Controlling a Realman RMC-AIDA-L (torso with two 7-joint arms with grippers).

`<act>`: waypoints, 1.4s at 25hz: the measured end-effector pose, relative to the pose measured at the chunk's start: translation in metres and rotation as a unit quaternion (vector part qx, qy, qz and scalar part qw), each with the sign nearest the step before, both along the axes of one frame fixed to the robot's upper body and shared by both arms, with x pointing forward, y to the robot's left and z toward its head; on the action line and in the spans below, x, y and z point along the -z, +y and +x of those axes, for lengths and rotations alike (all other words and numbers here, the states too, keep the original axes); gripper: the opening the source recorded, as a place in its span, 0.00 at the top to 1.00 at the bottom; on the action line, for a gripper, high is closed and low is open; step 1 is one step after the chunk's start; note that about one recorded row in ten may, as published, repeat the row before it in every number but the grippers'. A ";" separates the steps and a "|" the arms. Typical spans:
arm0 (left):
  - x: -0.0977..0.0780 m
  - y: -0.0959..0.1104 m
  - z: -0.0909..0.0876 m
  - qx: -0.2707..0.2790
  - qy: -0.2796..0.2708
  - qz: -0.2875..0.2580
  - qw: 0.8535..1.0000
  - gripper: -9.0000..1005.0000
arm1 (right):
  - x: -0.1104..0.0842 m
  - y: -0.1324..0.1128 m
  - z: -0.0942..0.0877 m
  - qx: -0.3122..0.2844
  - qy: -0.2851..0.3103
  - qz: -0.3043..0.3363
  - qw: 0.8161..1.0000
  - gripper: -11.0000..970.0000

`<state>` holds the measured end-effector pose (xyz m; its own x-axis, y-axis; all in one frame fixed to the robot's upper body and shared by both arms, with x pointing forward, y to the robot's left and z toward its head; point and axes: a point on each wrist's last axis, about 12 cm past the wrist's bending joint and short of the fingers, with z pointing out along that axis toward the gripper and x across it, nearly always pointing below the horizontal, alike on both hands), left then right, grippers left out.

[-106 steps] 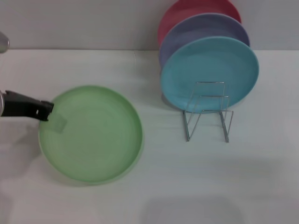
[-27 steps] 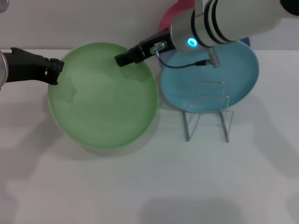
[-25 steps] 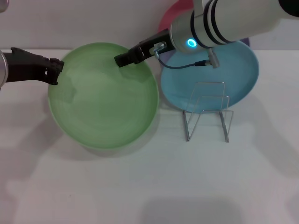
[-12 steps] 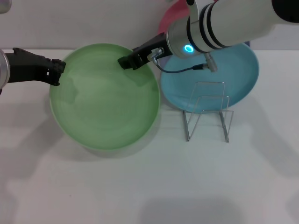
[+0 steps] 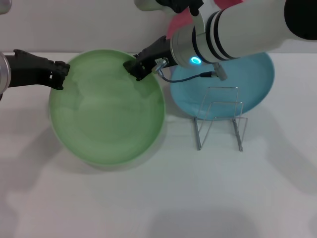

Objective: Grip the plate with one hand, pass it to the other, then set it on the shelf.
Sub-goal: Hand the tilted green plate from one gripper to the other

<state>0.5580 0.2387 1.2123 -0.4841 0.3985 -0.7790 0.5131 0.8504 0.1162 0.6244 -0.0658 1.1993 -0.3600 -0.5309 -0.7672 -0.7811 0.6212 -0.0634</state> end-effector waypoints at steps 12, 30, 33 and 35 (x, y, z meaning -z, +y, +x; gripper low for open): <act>0.000 -0.004 -0.001 0.010 0.000 -0.010 1.000 0.89 | 0.000 0.002 -0.005 -0.009 -0.001 -0.004 1.000 0.87; -0.017 -0.002 0.001 0.016 -0.092 0.010 0.996 0.37 | -0.009 -0.040 0.007 0.058 -0.018 0.029 0.998 0.93; -0.021 0.011 0.001 -0.021 -0.160 0.002 0.987 0.37 | -0.021 -0.058 0.006 0.077 -0.039 0.051 0.995 0.94; -0.022 0.016 0.000 -0.043 -0.200 -0.006 0.979 0.37 | -0.027 -0.068 0.002 0.084 -0.055 0.062 0.993 0.94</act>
